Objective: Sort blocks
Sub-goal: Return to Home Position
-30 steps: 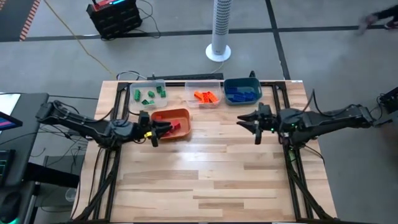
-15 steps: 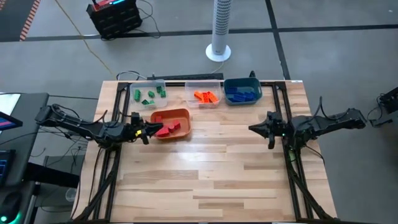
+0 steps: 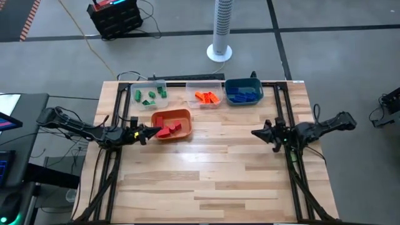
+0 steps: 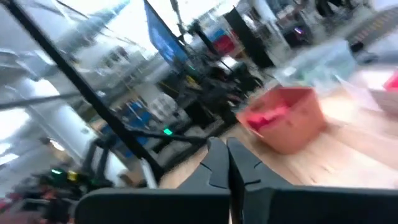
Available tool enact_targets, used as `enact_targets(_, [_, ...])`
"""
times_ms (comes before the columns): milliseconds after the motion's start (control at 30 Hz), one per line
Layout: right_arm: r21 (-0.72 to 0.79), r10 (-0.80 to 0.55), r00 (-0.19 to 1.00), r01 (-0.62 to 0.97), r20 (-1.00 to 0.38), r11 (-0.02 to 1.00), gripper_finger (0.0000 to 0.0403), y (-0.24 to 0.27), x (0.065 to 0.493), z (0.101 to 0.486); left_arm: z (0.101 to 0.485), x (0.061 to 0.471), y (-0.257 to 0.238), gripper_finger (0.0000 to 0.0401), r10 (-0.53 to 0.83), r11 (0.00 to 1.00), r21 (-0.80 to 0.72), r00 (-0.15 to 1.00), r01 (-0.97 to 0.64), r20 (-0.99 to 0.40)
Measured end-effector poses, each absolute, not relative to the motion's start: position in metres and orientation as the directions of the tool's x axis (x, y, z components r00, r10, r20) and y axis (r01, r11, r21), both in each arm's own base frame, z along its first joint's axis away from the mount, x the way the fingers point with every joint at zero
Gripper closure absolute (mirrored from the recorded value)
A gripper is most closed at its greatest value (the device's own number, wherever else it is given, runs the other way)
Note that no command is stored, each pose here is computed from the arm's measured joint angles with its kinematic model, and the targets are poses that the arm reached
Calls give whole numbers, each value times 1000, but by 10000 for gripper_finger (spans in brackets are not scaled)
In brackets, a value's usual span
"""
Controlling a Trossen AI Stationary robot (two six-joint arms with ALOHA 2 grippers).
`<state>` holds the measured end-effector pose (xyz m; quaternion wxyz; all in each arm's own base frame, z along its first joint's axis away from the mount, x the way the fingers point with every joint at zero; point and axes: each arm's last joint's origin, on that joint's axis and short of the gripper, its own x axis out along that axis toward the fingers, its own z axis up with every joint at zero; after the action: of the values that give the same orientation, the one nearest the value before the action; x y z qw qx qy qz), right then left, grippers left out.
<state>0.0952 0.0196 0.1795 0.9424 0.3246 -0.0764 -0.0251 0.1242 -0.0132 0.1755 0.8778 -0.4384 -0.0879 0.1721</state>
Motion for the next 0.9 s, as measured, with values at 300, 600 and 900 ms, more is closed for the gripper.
enact_targets(300, [599, -139, 983, 42, 117, 800, 402, 19, 95, 178, 164, 122, -13, 400, 365, 537, -808, 930, -241, -35])
enact_targets(600, [561, -210, 977, 152, 41, 814, 403, 18, 95, 170, 160, 122, -13, 401, 364, 572, -770, 929, -284, -73])
enact_targets(900, [100, -210, 977, 206, 39, 973, 403, 18, 95, 170, 156, 122, -16, 401, 301, 693, -660, 948, -292, -103])
